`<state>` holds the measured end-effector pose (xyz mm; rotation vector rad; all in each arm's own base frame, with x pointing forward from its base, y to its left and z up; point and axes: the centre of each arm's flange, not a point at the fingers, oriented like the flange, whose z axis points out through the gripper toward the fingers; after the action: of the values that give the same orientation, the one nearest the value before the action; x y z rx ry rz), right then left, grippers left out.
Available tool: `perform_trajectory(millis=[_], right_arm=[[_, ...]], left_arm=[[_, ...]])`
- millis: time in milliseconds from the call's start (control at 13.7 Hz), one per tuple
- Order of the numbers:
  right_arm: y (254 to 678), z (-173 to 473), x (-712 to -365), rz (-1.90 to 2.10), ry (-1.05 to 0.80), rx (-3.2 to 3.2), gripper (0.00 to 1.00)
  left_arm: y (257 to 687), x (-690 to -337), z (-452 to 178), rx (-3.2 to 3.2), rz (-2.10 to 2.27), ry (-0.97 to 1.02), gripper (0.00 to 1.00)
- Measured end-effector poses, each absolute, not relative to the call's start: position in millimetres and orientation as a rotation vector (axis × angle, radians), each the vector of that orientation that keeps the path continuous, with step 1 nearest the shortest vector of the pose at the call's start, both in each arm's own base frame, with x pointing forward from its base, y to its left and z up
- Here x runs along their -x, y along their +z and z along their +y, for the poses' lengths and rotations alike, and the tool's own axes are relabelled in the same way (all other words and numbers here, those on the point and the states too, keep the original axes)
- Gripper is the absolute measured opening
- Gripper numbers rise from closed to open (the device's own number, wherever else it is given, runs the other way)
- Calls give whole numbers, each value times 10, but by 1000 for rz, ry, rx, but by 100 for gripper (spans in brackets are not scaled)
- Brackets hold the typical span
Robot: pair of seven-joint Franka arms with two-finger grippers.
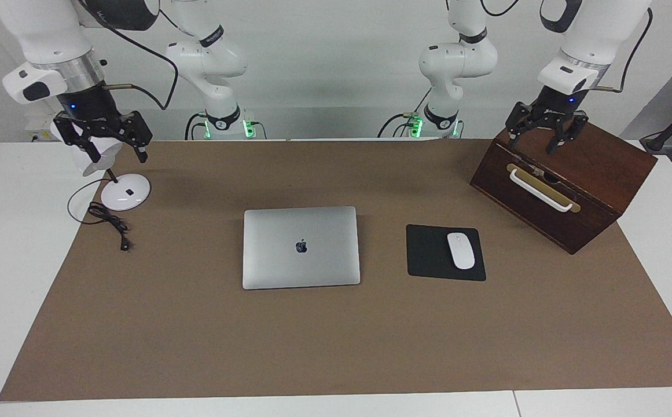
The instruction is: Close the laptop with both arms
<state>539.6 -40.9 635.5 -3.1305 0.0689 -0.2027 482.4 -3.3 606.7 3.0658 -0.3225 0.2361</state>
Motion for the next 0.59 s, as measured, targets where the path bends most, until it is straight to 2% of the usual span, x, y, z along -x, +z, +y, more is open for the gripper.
perform_trajectory(millis=[293,585], right_arm=[[6288,-401,-5394,67,-181,3131,100],[6210,-396,-5389,66,-156,3132,100]], left_arm=[[6200,-4971,158,-3079,-270,236,100],[6129,-5087,219,-3081,-252,211,100]])
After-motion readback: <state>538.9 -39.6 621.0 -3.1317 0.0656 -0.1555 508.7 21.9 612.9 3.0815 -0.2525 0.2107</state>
